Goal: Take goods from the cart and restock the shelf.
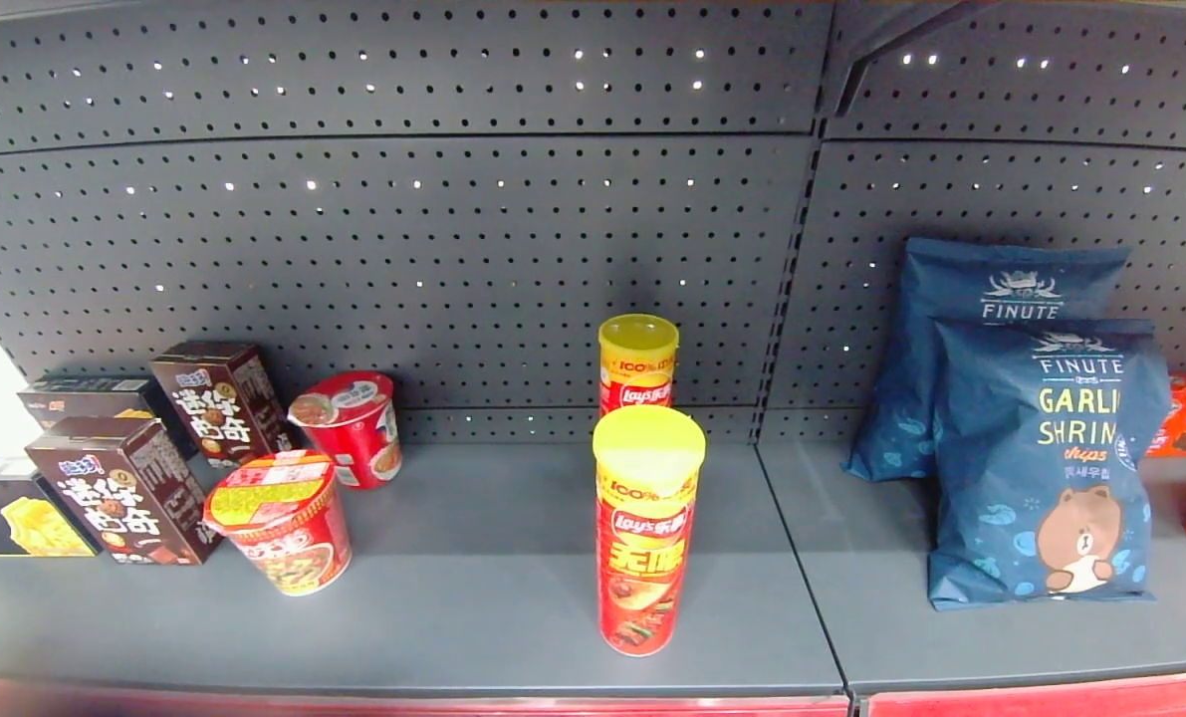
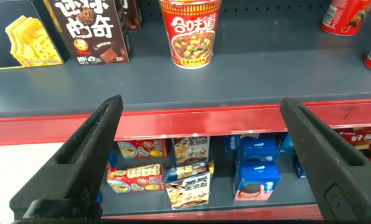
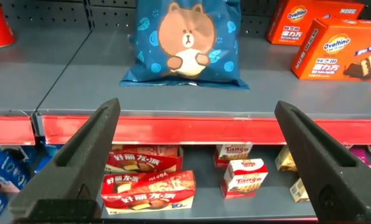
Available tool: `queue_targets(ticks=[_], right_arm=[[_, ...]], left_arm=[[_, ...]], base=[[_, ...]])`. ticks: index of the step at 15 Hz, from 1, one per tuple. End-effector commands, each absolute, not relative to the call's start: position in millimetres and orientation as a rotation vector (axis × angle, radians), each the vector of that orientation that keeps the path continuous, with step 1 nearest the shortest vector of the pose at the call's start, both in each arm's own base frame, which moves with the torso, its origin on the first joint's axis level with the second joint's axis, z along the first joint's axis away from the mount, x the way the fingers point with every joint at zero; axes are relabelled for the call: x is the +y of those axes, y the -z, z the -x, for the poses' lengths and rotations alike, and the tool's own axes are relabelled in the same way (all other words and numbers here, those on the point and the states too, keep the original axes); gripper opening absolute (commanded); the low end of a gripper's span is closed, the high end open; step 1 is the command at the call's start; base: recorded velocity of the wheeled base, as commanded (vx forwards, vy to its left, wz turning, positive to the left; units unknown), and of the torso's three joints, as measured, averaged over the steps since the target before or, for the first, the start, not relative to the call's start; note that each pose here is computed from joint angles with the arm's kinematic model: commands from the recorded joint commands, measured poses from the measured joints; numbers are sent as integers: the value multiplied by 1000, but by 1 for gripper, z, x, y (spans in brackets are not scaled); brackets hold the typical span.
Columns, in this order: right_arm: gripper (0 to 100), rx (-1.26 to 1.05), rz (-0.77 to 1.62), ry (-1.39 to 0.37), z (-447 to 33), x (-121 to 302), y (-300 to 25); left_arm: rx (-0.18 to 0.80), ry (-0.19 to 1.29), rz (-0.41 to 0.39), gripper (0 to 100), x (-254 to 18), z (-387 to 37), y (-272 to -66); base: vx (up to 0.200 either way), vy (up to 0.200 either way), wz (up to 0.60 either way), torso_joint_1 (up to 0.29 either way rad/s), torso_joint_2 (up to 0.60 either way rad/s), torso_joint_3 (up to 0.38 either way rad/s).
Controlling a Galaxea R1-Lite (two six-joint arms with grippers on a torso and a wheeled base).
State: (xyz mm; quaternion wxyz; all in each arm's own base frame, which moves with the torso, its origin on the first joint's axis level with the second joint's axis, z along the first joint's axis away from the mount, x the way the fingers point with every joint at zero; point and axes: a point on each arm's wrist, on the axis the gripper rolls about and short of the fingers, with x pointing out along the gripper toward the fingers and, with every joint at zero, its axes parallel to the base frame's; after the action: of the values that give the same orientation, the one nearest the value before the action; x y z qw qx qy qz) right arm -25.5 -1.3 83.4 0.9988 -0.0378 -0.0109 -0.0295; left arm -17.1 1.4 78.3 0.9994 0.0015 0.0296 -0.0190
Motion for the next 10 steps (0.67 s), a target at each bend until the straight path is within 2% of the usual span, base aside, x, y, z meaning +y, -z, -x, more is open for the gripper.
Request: queue_targets(ticks=[1,2,10], right_arm=[[100,-21,76,59,25,-1,-83],[100,-21,76,59,25,-1,-83],[100,-21,76,59,25,-1,-83]], left_arm=[[61,38,-2,100,1,17,-78],[61,38,-4,100,1,17,-78],[61,38,-4,100,1,17,-78]], base=[[0,0,0,0,0,0],[200,0,0,2,-2,-2],[0,0,0,0,0,0]])
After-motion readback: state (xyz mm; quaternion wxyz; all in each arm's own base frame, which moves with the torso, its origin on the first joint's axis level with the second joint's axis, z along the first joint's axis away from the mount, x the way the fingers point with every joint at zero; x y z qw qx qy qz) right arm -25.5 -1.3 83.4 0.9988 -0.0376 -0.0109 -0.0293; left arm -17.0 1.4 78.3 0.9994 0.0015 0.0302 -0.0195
